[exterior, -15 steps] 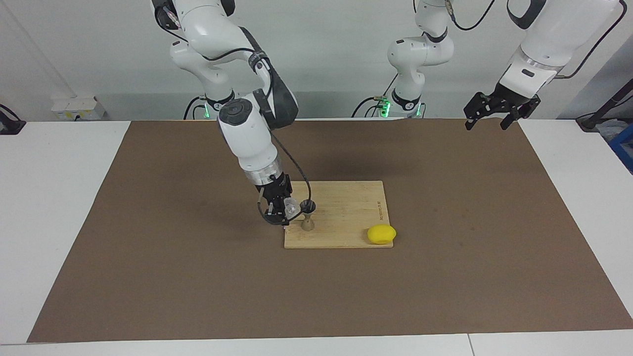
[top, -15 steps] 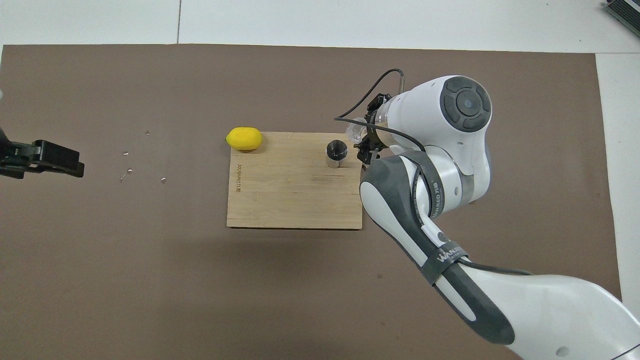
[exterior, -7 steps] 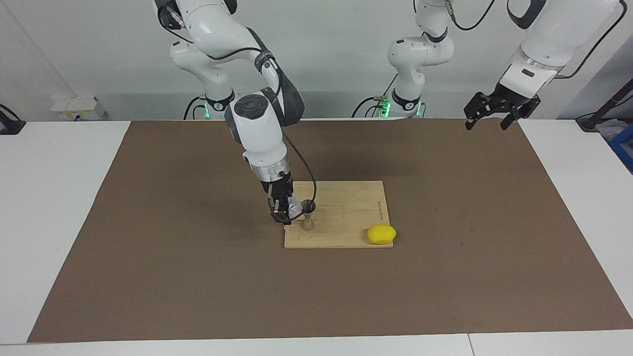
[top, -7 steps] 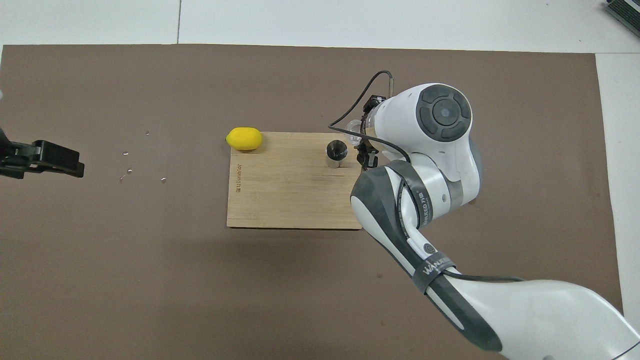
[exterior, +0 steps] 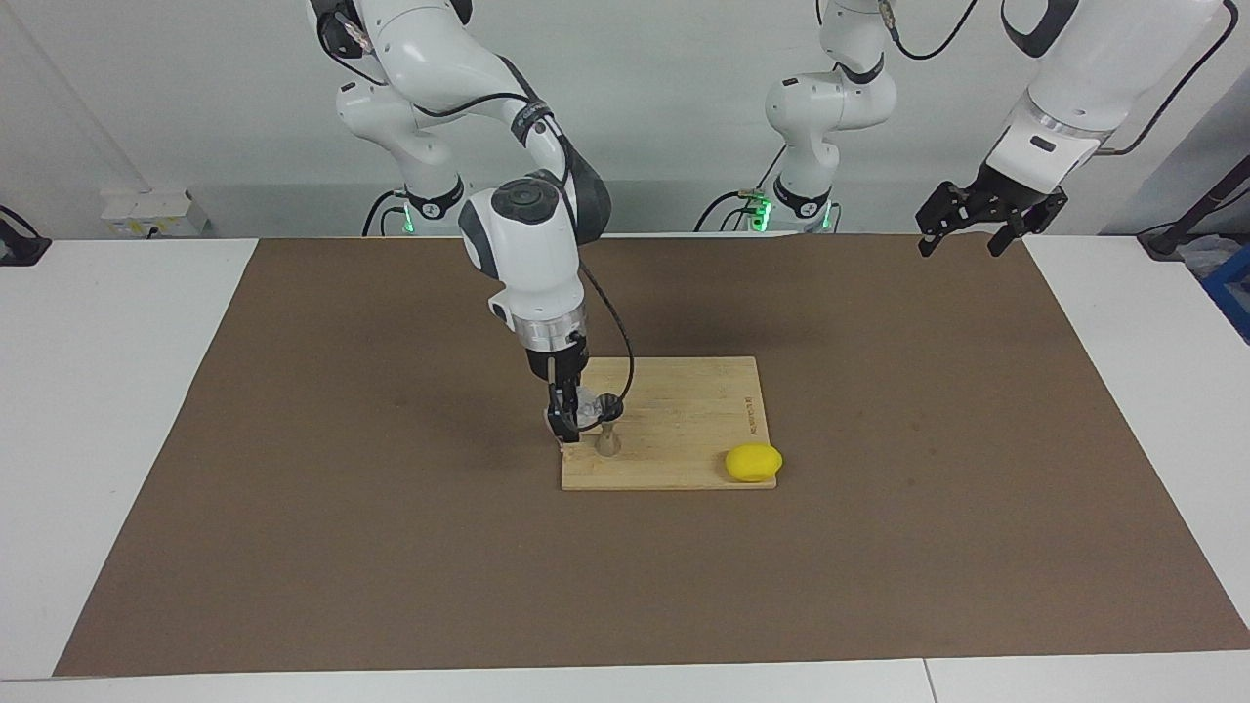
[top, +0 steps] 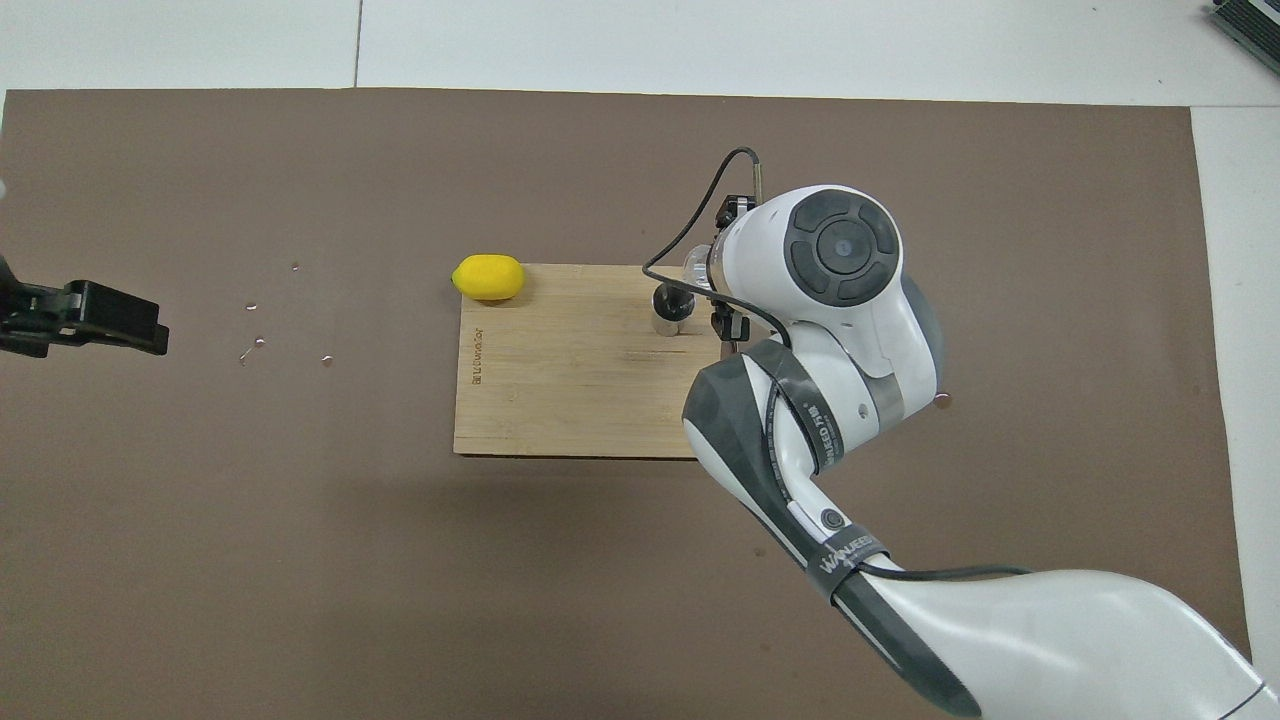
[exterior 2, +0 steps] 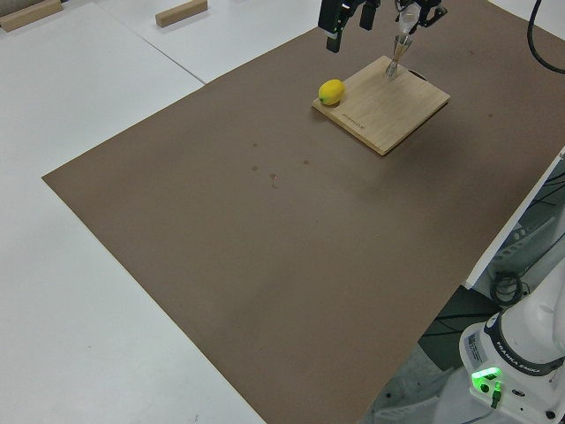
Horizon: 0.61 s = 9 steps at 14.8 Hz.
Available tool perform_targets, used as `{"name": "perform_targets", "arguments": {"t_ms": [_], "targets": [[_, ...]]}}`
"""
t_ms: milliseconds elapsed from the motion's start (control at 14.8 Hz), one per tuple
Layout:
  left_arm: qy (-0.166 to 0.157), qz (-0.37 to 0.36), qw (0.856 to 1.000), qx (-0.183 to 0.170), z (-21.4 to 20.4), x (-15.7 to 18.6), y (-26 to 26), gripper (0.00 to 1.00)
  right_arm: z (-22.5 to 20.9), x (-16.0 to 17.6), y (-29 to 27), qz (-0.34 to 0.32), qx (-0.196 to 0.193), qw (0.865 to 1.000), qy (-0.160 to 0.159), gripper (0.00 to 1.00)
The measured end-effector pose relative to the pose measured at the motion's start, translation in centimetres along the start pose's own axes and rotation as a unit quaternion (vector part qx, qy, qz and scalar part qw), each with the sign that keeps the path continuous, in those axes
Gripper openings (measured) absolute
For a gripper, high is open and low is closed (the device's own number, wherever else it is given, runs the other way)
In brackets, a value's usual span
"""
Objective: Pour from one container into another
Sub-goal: 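Tilt the clear glass with the right gripper over the dark cup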
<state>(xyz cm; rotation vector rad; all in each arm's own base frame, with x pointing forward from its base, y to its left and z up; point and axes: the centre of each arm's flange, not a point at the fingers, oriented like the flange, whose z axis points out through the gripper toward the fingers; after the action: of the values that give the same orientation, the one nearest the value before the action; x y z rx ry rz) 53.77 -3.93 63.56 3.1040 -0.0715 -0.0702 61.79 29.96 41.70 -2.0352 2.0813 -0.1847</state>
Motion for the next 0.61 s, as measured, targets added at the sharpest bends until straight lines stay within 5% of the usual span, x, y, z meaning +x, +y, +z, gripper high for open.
{"name": "perform_targets", "arguments": {"t_ms": [609], "targets": [[0.0, 0.0, 1.0, 0.0, 0.0, 0.0, 0.0, 1.0, 0.22, -1.11, 0.65, -0.047, 0.018, 0.998, 0.034, 0.51]]}}
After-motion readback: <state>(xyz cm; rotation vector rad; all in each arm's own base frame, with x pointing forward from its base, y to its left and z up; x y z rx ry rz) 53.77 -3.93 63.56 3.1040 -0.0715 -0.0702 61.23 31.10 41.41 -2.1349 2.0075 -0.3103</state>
